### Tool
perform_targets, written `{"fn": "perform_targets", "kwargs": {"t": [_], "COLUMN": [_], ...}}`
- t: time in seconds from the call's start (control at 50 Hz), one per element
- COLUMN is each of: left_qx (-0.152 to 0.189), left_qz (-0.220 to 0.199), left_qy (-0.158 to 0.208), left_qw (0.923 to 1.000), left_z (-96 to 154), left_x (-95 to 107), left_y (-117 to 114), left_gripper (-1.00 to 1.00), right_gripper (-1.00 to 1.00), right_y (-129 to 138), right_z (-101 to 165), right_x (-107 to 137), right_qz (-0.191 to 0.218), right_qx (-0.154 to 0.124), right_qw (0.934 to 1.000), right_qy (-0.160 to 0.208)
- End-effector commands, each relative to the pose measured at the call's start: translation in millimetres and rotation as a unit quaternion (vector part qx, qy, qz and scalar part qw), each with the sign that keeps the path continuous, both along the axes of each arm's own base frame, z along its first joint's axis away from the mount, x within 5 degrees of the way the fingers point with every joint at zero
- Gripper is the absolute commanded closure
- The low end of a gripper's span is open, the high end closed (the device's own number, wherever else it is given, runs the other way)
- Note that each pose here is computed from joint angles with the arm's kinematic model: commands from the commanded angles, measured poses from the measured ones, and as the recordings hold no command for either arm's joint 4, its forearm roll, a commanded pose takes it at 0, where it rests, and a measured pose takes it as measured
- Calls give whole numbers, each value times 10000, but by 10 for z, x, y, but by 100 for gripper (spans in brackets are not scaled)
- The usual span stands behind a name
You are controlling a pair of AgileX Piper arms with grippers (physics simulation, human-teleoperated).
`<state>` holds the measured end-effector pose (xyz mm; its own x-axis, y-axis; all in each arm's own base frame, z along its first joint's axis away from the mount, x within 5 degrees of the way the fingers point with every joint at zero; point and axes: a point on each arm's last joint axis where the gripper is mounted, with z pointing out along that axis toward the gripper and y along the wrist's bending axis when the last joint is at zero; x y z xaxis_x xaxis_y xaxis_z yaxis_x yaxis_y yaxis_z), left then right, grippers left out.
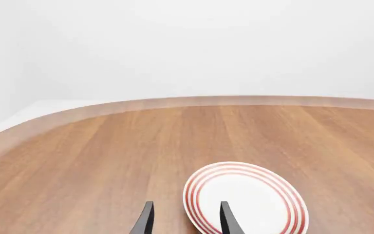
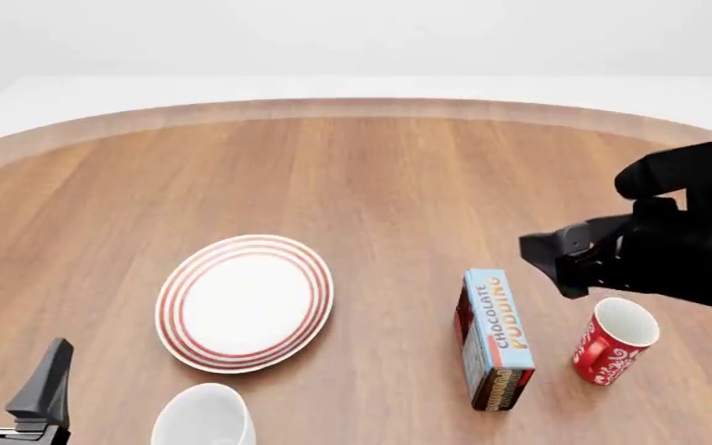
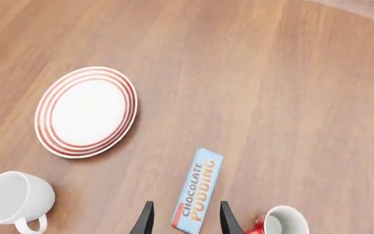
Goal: Pick up the white mug and put it on the plate, and put the chocolate pudding to the right of the plate.
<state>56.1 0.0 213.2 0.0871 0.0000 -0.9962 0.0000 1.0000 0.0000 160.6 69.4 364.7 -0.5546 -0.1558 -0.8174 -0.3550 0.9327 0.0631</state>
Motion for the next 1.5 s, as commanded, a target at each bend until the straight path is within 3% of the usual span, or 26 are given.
{"fn": "perform_targets", "kwargs": {"t": [0.02, 0.38, 0.72, 1.5], "left_qx": [0, 0, 0, 0], "left_qz": [0, 0, 0, 0], "left_qy": [0, 0, 0, 0], "left_qw": [10000, 10000, 10000, 10000], "left_z": [0, 0, 0, 0], "left_x": [0, 0, 0, 0], "left_y": [0, 0, 0, 0], "left_gripper": [-100, -100, -100, -100], "right_gripper": [-100, -100, -100, -100], "right_y": [53, 136, 78, 131], "right_z": [-53, -212, -348, -657], "right_x": [127, 267, 347, 489], "right_qz": [-88, -194, -332, -417], "right_qx": [53, 147, -44, -90], "right_qw": [9998, 9987, 9971, 9941], "right_qy": [169, 458, 678, 997]}}
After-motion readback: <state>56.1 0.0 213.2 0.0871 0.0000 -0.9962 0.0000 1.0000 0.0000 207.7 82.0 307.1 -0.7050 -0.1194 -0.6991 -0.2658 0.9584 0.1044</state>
